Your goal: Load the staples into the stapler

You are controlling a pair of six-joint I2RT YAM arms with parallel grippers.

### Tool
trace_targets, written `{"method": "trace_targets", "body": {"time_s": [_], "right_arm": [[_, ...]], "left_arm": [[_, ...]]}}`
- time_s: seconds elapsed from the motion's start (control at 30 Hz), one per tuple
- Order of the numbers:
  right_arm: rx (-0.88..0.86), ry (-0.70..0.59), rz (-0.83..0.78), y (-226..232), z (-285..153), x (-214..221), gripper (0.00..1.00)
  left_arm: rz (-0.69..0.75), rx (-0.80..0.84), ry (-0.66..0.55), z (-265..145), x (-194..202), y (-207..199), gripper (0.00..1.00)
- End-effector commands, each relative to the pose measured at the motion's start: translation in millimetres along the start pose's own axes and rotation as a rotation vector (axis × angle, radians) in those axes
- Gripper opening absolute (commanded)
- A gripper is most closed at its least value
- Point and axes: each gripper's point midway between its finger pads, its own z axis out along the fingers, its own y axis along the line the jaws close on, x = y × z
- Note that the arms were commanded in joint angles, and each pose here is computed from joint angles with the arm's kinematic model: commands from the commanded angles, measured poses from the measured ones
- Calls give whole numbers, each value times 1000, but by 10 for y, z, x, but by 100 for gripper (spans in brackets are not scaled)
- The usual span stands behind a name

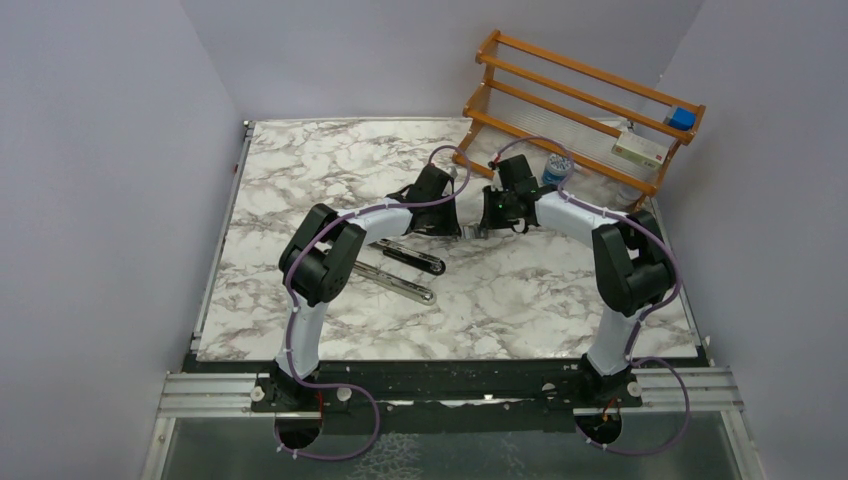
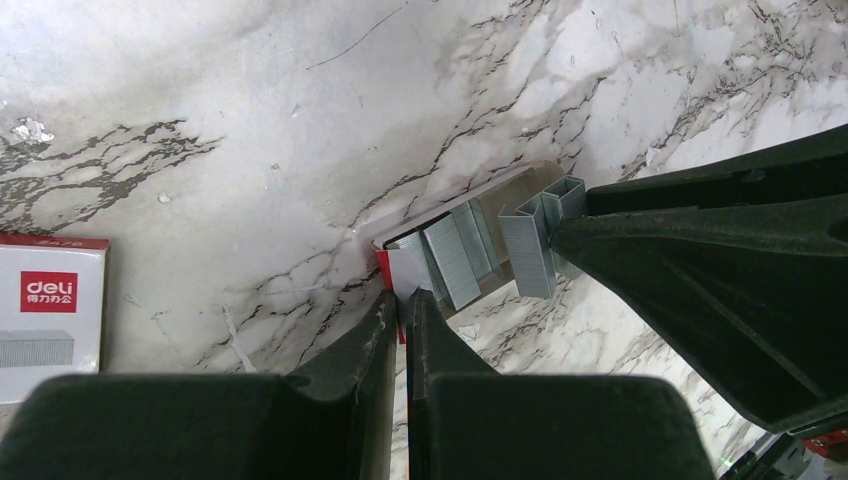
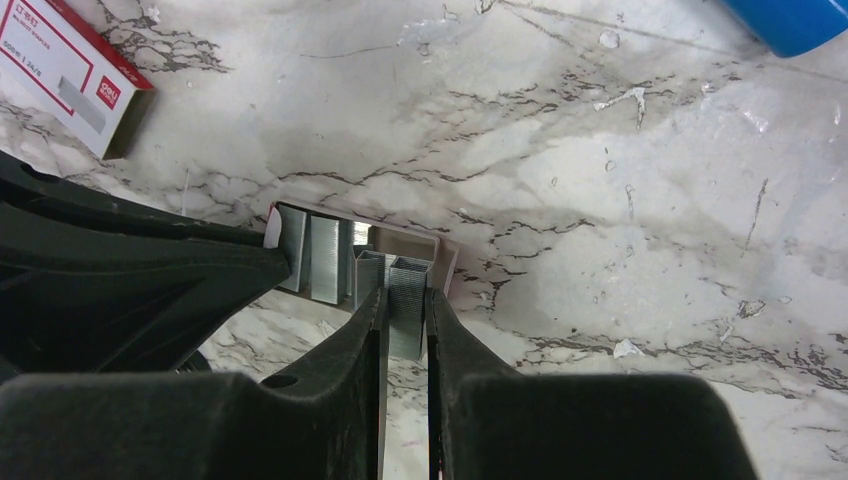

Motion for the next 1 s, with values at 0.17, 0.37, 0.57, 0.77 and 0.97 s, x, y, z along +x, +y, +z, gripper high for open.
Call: {"method": "trace_targets", "body": {"time_s": [0.17,0.37,0.57,0.77,0.97], "right_arm": [[-25,-30,-10,80,-128,-101,18],[-36,-28,-16,96,-121,-93,18],[-62,-26,-5,139,-104,-79,18],[-79,-28,-8,166,-260,-8,18],[-108,-14,4,193,-498,231,18]], "left_arm": [[9,-8,21,-4,12,0,0],[18,-3,5,-42,-45,-34,3],[28,2,-5,-82,-85,-66,7],[45,0,-40,-184,-203,-111,16],[64,4,-115,-444,-517,-197,33]]}}
